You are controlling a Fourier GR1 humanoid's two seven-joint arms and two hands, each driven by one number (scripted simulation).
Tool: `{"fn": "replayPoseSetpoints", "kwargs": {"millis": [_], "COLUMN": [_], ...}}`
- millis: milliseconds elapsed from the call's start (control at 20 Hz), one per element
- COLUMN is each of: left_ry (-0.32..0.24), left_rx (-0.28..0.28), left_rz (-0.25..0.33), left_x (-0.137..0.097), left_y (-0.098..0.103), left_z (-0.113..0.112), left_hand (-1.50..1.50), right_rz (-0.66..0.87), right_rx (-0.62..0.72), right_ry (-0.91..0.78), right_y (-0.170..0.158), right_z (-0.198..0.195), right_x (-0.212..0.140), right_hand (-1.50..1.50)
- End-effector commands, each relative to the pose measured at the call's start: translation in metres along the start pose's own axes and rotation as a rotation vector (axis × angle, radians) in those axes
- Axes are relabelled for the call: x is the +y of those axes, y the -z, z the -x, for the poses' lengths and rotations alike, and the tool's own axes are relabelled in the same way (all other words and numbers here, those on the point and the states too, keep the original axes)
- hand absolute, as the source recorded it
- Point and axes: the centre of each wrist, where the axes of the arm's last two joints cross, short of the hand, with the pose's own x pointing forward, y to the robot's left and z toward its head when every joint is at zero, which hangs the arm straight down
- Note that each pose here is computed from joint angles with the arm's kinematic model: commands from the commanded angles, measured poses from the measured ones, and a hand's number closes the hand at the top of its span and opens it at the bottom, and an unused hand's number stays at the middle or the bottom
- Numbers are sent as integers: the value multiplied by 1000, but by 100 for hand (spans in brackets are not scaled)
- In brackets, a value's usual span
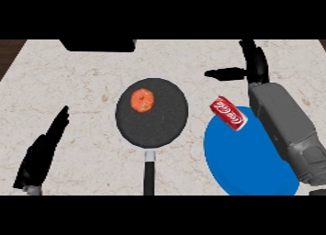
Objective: Pick the squash from the plate and place it in the pan
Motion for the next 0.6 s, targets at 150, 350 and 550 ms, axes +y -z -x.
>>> {"fn": "replayPoseSetpoints", "kwargs": {"millis": [150, 350, 550], "left_ry": [-4, 0, 7], "left_rx": [2, -1, 4], "left_rz": [-9, -13, -8], "left_x": [4, 1, -13], "left_y": [0, 5, 4], "left_z": [9, -6, -2], "left_hand": [0, 0, 0], "right_rz": [15, -15, -43], "right_rx": [-20, -18, -17], "right_ry": [-23, -25, -23], "right_y": [0, -15, -10], "right_z": [17, 41, 26], "right_x": [-83, -120, -158], "right_hand": [-150, -150, -150]}}
